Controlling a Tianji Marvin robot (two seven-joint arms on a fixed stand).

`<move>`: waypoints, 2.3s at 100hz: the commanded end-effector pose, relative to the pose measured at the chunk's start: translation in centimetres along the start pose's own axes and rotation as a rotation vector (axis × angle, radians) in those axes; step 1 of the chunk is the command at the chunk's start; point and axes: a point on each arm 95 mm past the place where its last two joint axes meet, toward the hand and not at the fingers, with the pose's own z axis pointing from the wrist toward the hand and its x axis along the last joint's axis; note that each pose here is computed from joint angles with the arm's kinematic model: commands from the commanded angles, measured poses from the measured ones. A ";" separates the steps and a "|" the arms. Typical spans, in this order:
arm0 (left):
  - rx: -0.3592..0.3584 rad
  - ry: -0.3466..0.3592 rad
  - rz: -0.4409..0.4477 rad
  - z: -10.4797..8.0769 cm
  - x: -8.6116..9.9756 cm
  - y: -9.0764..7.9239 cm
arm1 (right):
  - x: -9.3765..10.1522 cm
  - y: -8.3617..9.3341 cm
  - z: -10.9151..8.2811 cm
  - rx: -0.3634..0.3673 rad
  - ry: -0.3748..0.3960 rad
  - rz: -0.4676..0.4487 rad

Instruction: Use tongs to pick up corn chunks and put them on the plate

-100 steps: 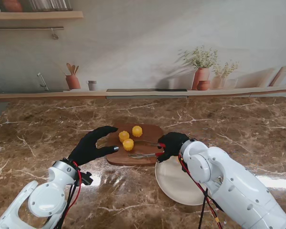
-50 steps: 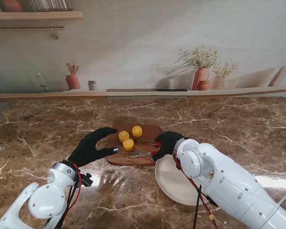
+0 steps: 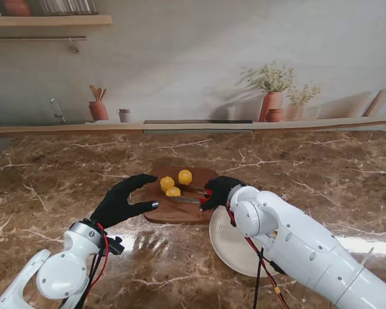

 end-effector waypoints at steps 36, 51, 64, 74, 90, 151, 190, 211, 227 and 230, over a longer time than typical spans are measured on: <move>0.004 -0.006 -0.014 -0.4 0.0 0.1 | -0.4 -0.6 -2.4 0.005 0.029 -0.003; 0.008 -0.007 -0.016 -0.5 0.0 0.1 | -0.8 -0.2 -3.9 -0.043 0.024 -0.006; 0.008 -0.004 -0.014 -0.5 0.0 0.1 | -1.4 0.4 -5.7 -0.088 0.014 -0.009; 0.012 -0.001 -0.016 -0.5 0.0 0.1 | -1.9 0.6 -7.2 -0.116 0.002 -0.018; 0.016 0.004 -0.020 -0.4 0.0 0.1 | -2.8 0.7 -10.0 -0.145 -0.021 -0.029; 0.021 0.016 -0.028 -0.2 0.1 0.6 | -6.5 -3.1 -15.8 -0.103 -0.141 -0.007; 0.011 0.017 -0.020 0.0 0.1 0.5 | -6.4 -1.9 -16.0 -0.158 -0.144 -0.015; 0.000 0.017 -0.015 0.2 0.2 0.5 | -6.0 -0.1 -14.4 -0.173 -0.135 -0.040; -0.013 0.023 -0.011 0.4 0.5 0.6 | -5.9 1.2 -11.6 -0.155 -0.119 -0.063; -0.015 0.023 -0.010 0.4 0.6 0.6 | -5.8 1.5 -11.0 -0.151 -0.118 -0.068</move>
